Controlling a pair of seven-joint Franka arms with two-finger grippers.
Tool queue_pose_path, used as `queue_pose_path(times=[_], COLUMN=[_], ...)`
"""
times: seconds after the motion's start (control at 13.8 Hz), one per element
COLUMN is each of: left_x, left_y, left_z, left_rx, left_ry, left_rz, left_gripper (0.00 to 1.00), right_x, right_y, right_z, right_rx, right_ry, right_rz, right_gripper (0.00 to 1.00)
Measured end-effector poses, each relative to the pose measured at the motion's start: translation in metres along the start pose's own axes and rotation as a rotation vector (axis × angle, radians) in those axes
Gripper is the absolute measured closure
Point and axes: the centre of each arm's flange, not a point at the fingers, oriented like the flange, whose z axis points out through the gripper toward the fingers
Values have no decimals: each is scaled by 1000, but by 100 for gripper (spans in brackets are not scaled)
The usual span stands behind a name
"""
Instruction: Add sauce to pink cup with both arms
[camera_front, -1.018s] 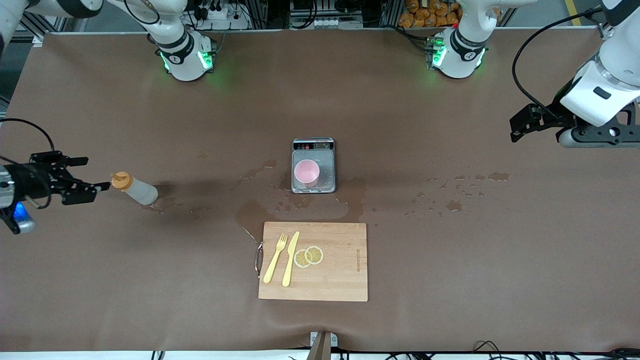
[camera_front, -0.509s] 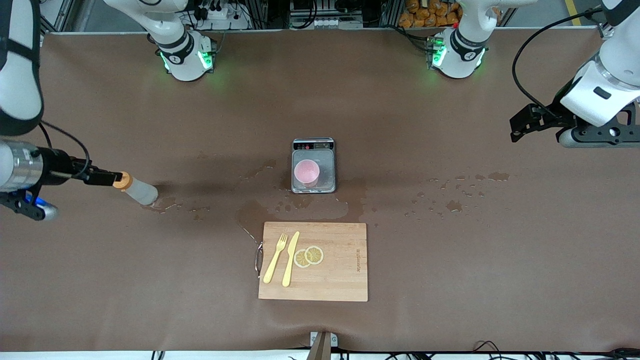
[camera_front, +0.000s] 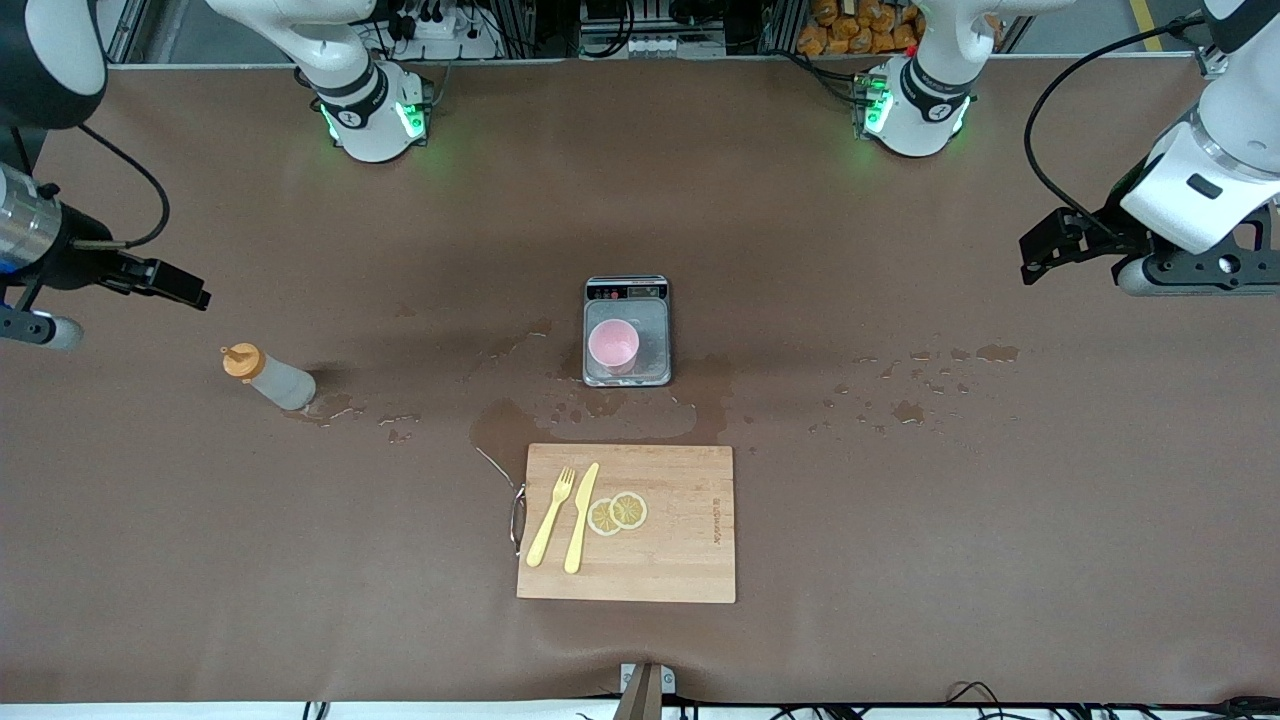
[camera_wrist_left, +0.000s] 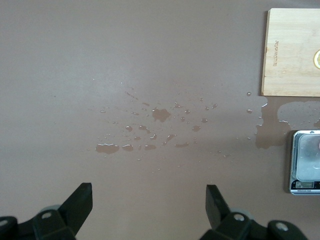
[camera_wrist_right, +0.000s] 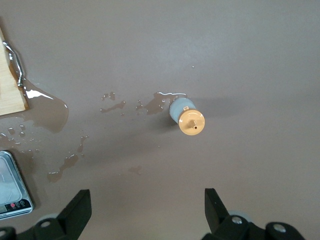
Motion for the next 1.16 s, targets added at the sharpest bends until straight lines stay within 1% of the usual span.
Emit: queue_pose_path(times=[0.15,0.36,0.58,1.16], left_x=[0,0,0,0], left_y=[0,0,0,0], left_z=[0,0,0,0], left_rx=[0,0,0,0], left_ry=[0,0,0,0], left_rz=[0,0,0,0], left_gripper=[0,0,0,0], right_x=[3,8,9,4], right_y=[-7,-10,-10,-8], right_z=[-4,-10,-12,-22], right_rx=[-25,-27,-28,-27], right_ry=[53,110,124,145], right_rz=[-21,-101,-127,-130], right_gripper=[0,0,0,0])
